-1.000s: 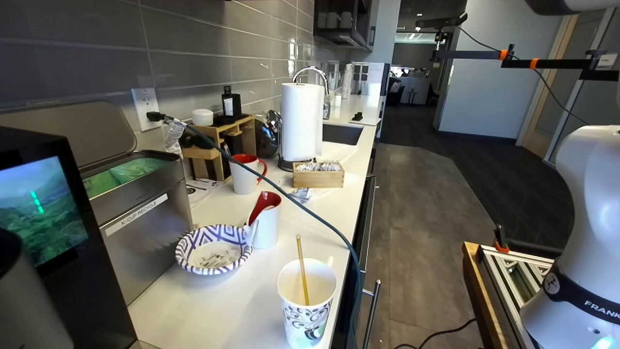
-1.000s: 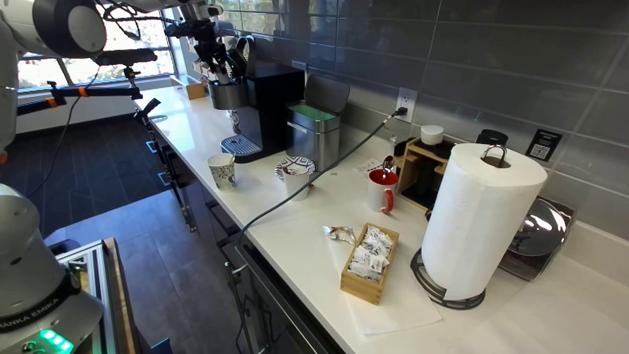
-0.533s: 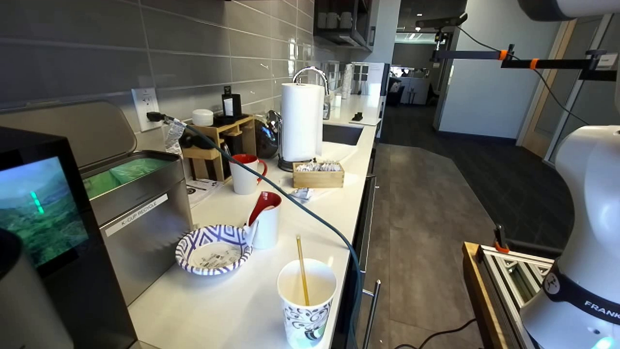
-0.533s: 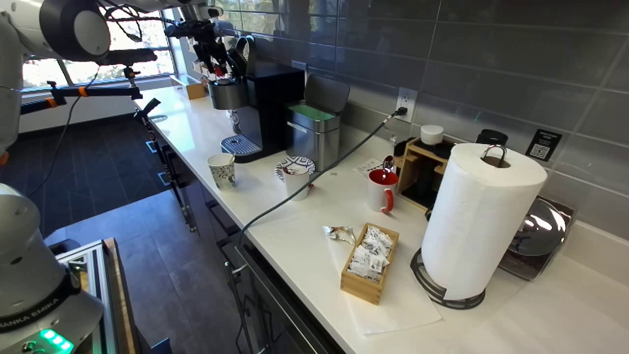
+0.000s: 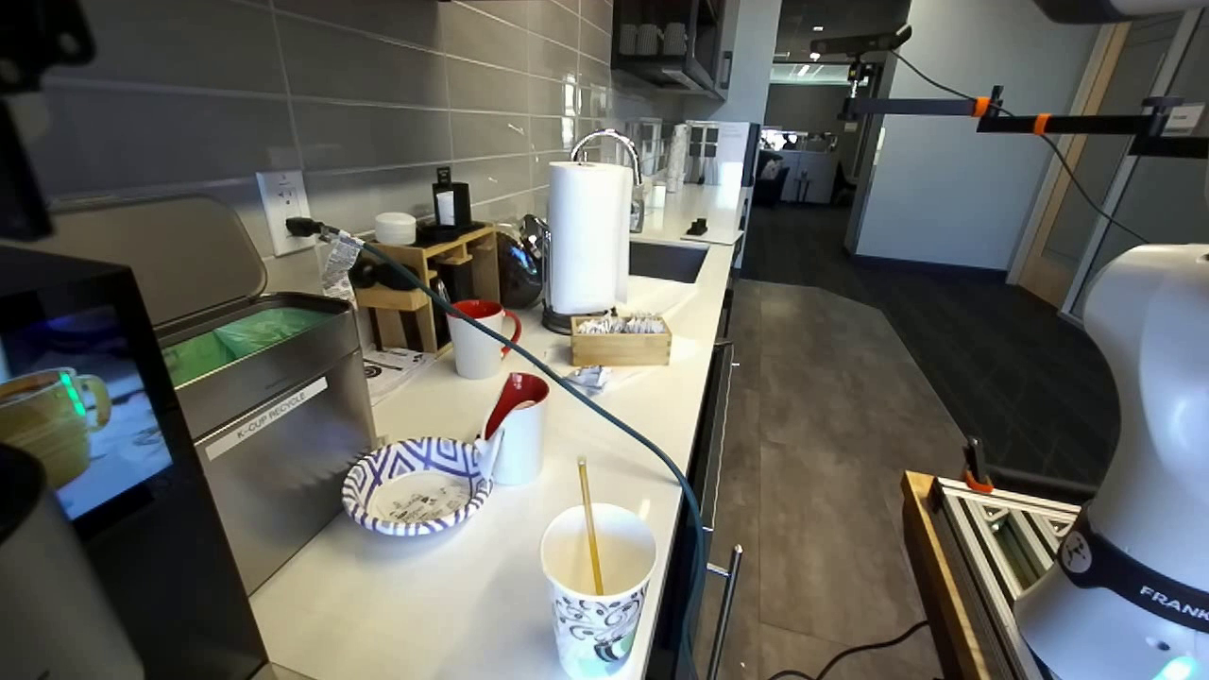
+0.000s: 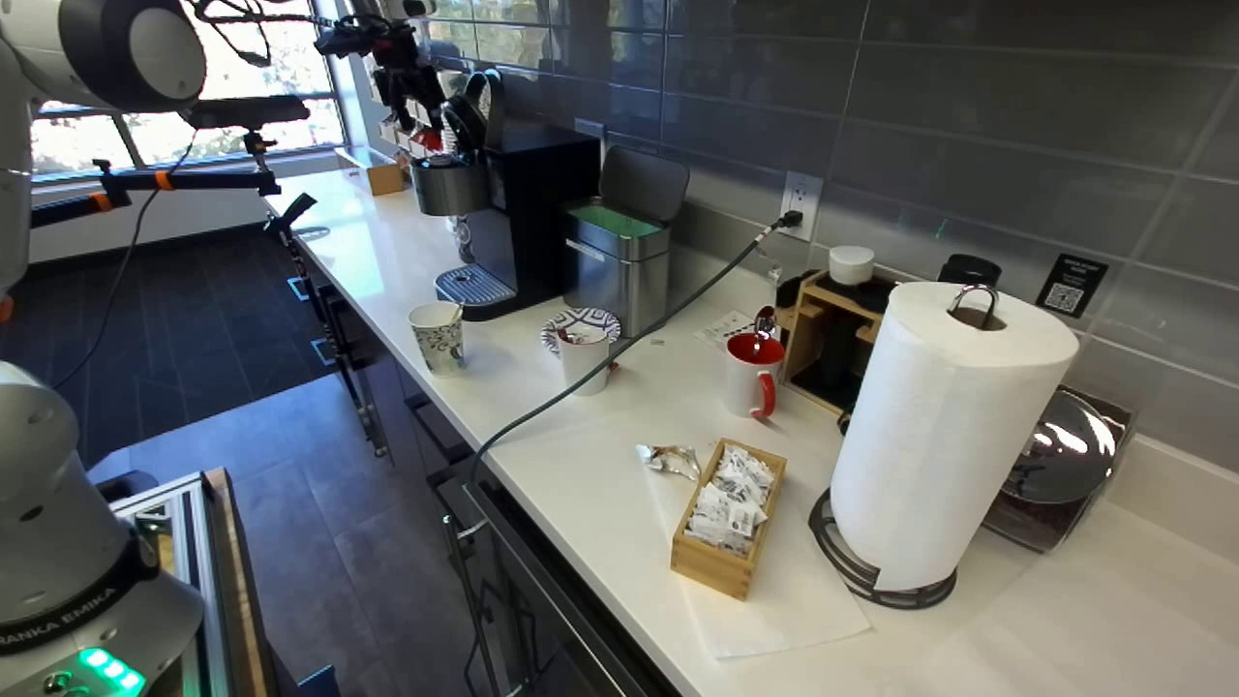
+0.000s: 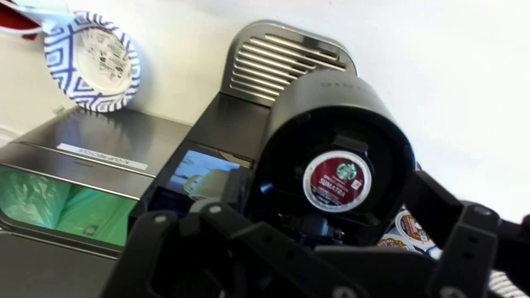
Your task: Put the white item in the coffee maker
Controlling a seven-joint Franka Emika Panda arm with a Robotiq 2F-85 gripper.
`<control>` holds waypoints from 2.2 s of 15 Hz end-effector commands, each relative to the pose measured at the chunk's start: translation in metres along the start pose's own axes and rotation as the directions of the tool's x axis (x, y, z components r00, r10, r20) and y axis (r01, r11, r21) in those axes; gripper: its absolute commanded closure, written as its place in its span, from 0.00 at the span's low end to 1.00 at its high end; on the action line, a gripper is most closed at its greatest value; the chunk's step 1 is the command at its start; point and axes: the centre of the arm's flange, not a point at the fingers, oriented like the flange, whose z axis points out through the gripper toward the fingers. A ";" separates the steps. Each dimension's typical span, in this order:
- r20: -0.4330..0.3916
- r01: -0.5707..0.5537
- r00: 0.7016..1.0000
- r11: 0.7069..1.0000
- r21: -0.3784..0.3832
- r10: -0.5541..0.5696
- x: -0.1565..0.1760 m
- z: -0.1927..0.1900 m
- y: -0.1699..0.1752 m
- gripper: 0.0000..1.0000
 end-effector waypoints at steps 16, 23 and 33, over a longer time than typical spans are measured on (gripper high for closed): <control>0.065 -0.099 0.993 0.994 0.039 0.096 -0.185 -0.027 0.101 0.00; 0.122 -0.160 0.980 0.987 -0.005 0.159 -0.178 -0.028 0.117 0.00; 0.145 0.043 0.988 0.998 0.035 -0.047 -0.242 0.015 0.290 0.00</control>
